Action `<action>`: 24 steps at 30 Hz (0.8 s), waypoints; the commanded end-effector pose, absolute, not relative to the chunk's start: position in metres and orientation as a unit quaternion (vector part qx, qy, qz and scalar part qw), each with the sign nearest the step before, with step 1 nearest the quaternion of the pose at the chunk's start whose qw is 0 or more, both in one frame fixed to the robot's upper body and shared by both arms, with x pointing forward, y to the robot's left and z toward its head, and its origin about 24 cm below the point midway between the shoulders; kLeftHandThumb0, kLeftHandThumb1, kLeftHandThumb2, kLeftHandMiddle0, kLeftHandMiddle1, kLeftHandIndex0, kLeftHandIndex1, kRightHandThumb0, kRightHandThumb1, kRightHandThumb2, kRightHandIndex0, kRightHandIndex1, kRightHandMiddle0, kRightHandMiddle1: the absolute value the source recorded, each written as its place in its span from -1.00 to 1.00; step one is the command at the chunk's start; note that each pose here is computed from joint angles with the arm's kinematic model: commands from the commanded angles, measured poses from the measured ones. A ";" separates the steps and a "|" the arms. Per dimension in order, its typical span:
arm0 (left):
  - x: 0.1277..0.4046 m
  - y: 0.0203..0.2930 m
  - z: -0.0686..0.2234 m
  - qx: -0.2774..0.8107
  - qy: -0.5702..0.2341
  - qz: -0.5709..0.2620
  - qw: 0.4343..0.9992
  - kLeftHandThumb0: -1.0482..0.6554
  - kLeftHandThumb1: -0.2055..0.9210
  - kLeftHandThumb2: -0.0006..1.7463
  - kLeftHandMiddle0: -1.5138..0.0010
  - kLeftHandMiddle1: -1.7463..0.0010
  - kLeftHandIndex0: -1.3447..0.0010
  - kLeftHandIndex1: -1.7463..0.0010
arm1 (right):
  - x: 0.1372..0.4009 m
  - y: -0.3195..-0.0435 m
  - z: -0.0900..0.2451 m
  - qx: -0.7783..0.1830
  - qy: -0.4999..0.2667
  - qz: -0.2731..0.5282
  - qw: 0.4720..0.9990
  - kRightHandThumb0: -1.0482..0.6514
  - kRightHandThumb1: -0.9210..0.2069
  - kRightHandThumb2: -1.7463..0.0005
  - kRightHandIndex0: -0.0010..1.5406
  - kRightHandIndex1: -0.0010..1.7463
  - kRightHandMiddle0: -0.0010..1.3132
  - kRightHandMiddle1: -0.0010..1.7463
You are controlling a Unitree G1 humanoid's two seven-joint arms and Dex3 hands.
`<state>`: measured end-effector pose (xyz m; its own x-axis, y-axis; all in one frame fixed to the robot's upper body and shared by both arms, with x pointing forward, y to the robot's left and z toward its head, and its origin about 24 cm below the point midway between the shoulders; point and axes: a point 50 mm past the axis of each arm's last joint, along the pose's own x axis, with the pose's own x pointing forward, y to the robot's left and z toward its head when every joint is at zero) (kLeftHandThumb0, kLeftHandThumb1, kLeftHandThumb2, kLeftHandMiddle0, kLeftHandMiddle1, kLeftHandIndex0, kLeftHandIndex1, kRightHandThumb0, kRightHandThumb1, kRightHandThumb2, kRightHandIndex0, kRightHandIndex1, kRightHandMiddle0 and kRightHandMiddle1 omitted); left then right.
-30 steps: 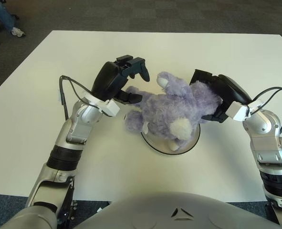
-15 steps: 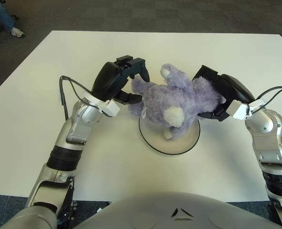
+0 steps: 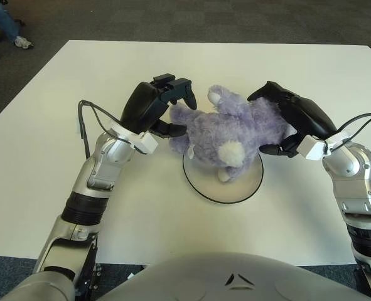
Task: Put the doll into the plate.
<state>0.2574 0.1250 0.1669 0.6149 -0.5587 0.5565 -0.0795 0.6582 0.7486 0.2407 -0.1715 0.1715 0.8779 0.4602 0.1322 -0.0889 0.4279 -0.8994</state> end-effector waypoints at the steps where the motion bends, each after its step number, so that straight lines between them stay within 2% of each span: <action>1: 0.256 0.126 0.167 0.394 -0.413 -0.146 0.808 0.21 -0.40 0.62 0.04 -1.00 -0.10 -0.59 | 0.241 -0.178 0.172 -0.524 -0.185 0.161 0.816 -0.39 0.23 -0.14 -0.87 -0.39 -1.00 -0.03; 9: 0.256 0.126 0.167 0.399 -0.409 -0.143 0.808 0.22 -0.35 0.60 0.08 -0.99 -0.05 -0.65 | 0.241 -0.180 0.172 -0.518 -0.193 0.176 0.814 -0.56 0.04 0.00 -0.89 -0.57 -1.00 -0.20; 24: 0.256 0.125 0.168 0.399 -0.406 -0.144 0.809 0.22 -0.25 0.50 0.15 -0.88 -0.02 -0.71 | 0.238 -0.182 0.174 -0.501 -0.194 0.201 0.819 -0.70 -0.16 0.13 -0.91 -0.67 -1.00 -0.21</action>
<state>0.2561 0.1236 0.1698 0.6166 -0.5559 0.5576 -0.0927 0.6520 0.7525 0.2401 -0.1780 0.1728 0.8432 0.5211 0.1322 -0.1235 0.4272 -0.8957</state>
